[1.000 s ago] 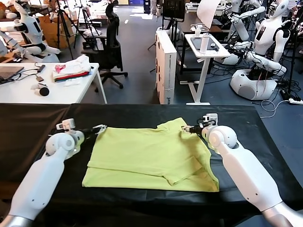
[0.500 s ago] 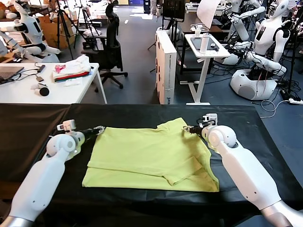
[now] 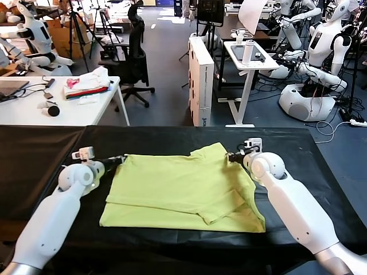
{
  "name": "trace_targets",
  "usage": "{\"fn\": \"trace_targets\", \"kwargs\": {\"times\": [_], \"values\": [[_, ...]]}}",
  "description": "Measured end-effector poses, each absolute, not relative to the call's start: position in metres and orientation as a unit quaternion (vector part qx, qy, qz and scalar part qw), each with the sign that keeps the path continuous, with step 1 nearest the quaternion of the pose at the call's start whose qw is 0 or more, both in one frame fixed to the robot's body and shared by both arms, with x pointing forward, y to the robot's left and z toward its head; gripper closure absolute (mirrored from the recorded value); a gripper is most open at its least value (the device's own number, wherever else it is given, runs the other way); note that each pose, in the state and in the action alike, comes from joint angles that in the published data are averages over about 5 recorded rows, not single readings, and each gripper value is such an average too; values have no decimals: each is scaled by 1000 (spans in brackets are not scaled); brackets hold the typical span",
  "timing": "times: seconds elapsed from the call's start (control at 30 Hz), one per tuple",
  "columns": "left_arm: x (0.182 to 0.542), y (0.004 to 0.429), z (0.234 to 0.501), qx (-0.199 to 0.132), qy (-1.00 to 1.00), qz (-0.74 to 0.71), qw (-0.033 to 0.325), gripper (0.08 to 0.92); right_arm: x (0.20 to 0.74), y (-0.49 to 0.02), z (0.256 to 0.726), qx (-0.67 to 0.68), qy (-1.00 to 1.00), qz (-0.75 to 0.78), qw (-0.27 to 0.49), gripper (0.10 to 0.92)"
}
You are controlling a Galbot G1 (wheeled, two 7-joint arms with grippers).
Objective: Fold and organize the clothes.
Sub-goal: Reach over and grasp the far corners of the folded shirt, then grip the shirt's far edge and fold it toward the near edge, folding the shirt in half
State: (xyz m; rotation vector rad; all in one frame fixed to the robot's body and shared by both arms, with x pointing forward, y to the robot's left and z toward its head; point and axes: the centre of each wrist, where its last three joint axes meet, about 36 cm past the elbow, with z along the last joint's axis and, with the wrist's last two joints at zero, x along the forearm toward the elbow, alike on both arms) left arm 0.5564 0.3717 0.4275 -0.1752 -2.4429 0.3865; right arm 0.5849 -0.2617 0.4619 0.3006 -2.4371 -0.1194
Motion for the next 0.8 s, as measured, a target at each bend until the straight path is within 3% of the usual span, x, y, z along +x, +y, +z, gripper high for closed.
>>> {"fn": "trace_targets", "kwargs": {"times": [0.4, 0.8], "values": [[541, 377, 444, -72, -938, 157, 299, 838, 571, -267, 473, 128, -937, -61, 319, 883], [499, 376, 468, -92, -942, 162, 280, 841, 539, -286, 490, 114, -945, -58, 300, 883]]}}
